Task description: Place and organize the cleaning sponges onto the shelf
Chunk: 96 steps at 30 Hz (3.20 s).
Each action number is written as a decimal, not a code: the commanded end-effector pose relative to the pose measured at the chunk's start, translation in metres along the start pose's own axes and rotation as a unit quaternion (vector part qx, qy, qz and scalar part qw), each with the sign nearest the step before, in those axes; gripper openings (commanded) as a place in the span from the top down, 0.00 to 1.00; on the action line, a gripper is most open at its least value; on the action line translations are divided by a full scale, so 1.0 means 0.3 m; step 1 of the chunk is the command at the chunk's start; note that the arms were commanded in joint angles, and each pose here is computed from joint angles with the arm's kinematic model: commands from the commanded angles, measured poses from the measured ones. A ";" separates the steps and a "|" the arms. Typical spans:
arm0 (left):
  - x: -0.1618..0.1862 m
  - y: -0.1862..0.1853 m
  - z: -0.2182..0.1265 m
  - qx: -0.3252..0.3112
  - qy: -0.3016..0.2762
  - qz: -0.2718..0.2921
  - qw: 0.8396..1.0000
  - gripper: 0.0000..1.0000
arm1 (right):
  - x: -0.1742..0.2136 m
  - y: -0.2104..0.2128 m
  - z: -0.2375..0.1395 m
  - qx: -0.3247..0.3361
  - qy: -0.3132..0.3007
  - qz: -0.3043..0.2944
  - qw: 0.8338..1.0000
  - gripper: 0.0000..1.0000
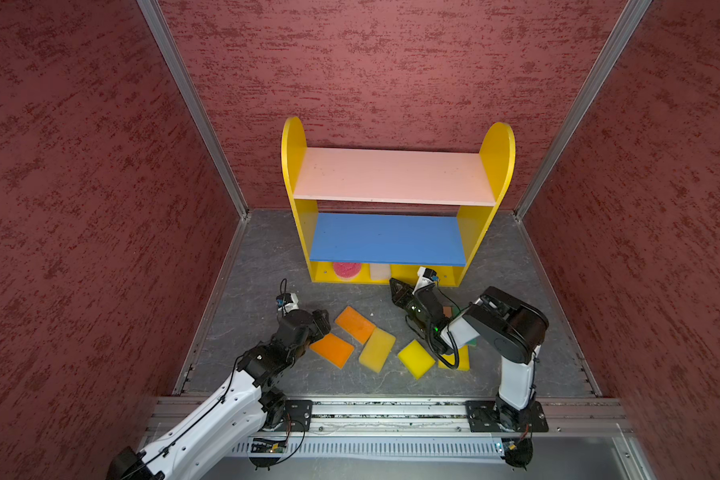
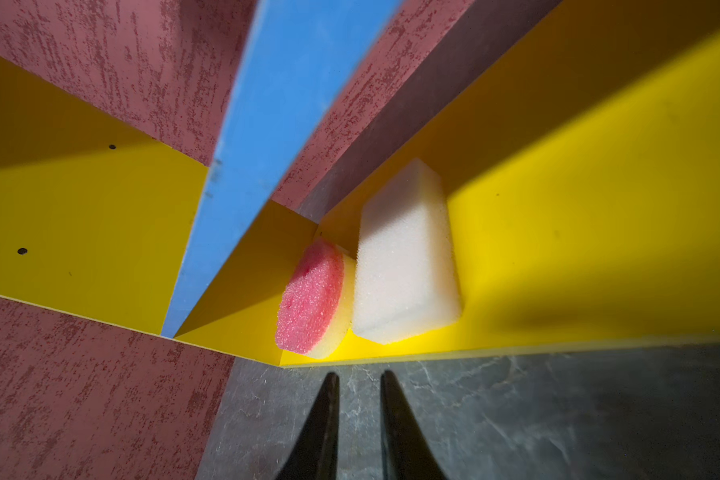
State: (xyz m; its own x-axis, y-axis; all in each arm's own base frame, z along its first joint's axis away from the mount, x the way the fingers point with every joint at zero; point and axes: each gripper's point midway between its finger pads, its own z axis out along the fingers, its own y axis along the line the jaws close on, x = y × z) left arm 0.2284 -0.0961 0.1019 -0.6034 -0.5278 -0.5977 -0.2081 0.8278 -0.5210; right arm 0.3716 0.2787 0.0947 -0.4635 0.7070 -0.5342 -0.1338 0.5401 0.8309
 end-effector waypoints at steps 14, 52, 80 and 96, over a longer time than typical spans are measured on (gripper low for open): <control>-0.005 0.021 -0.014 -0.007 -0.007 -0.006 1.000 0.20 | -0.040 -0.110 0.114 0.132 -0.010 -0.034 0.991 0.79; 0.002 0.018 -0.004 -0.008 0.000 -0.005 1.000 0.20 | 0.124 -0.124 0.013 0.030 0.081 0.057 0.995 0.83; 0.011 0.024 0.005 -0.012 0.007 -0.003 1.000 0.20 | -0.024 -0.095 0.074 0.048 -0.013 0.084 0.995 0.81; 0.020 0.031 0.004 -0.013 0.011 -0.004 1.000 0.20 | -0.036 -0.127 0.137 0.071 -0.039 0.062 0.995 0.78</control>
State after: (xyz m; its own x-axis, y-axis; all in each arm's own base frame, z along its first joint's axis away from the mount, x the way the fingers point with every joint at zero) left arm 0.2263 -0.0941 0.0992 -0.6084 -0.5356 -0.5856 -0.2239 0.8238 -0.5208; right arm 0.4093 0.2745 0.0615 -0.4415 0.7816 -0.4406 0.0324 0.5046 0.8627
